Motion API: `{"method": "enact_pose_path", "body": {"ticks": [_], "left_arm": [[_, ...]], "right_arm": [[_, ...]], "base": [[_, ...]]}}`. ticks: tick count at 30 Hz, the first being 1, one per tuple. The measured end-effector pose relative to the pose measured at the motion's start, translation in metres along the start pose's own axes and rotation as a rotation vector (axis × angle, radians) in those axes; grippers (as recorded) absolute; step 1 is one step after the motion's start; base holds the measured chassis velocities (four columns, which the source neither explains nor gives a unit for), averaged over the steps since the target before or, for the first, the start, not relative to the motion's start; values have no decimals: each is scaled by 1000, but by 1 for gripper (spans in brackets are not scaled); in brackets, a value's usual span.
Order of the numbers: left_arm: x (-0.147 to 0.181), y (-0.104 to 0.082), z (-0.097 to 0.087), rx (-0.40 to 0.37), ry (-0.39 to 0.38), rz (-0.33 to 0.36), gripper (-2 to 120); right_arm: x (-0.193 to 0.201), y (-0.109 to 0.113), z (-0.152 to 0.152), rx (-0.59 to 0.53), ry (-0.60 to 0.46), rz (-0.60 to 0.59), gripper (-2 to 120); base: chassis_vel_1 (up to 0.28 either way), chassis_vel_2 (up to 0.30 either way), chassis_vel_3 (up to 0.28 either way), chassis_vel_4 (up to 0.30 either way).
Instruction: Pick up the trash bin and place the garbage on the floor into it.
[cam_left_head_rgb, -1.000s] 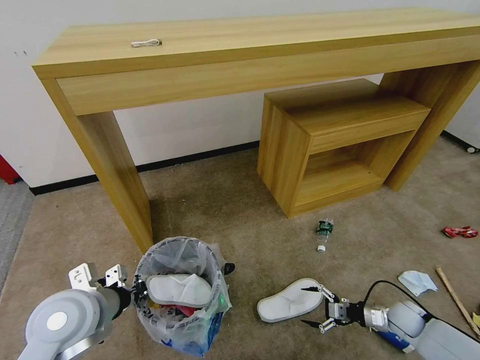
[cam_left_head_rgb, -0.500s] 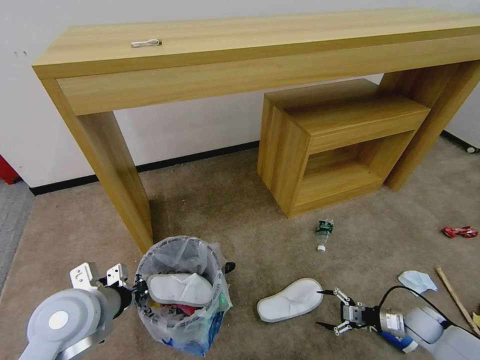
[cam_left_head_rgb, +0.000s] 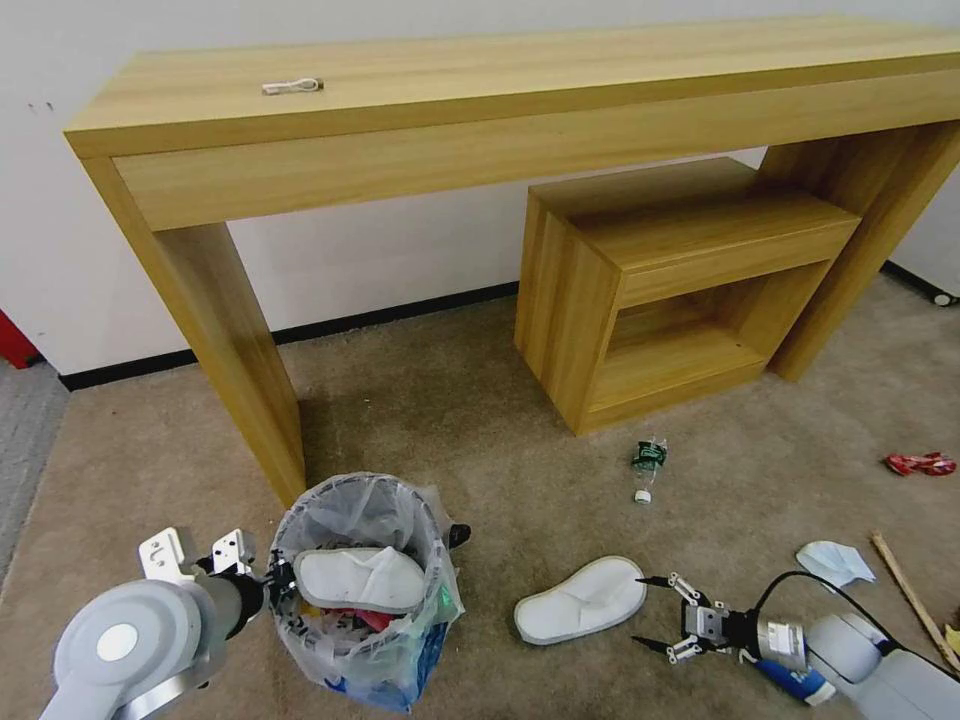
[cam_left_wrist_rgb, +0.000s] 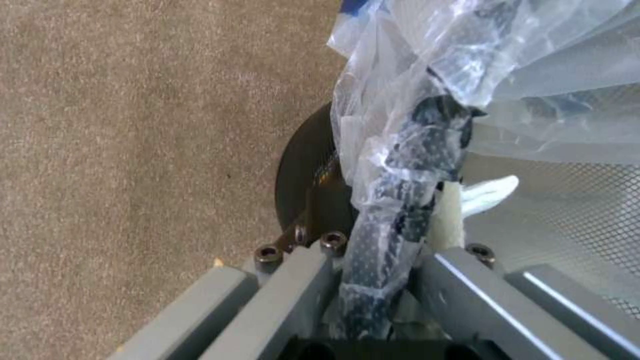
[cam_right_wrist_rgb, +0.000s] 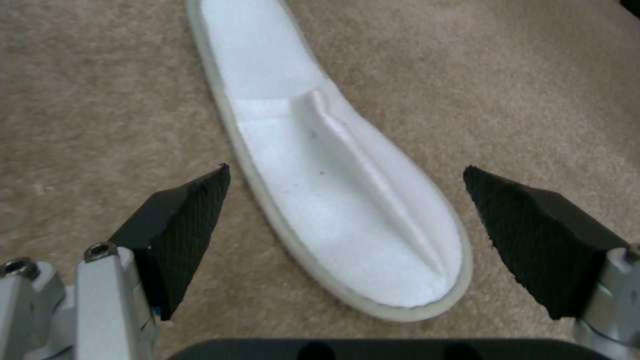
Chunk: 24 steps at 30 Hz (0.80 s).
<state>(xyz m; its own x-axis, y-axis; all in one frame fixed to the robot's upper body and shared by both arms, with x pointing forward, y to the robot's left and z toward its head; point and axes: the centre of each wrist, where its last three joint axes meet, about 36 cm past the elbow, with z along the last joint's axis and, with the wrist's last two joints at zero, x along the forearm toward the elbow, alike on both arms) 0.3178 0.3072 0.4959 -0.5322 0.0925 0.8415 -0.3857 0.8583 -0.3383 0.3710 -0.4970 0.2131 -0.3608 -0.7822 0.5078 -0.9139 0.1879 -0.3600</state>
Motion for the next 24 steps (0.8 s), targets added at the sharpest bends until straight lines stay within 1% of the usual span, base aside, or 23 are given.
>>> {"method": "enact_pose_path", "body": {"ticks": [8,10,14,18,24], "left_arm": [[-2,1,0,8,1,0,0],[-4,2,0,12,0,-1,0],[-4,2,0,12,0,0,0],[-5,3,-1,14,1,-1,0],[-6,3,-2,15,-1,2,0]], "right_arm": [[-8,-6,4,-6,0,16,89],[-10,-12,5,-4,4,24,89],[-12,-15,8,-6,10,30,89],[-14,-17,9,-9,13,32,88],[-27,-17,13,-20,10,30,86]], "base": [[0,0,0,0],[0,0,0,0],[0,0,0,0],[0,0,0,0],[0,0,0,0]]}}
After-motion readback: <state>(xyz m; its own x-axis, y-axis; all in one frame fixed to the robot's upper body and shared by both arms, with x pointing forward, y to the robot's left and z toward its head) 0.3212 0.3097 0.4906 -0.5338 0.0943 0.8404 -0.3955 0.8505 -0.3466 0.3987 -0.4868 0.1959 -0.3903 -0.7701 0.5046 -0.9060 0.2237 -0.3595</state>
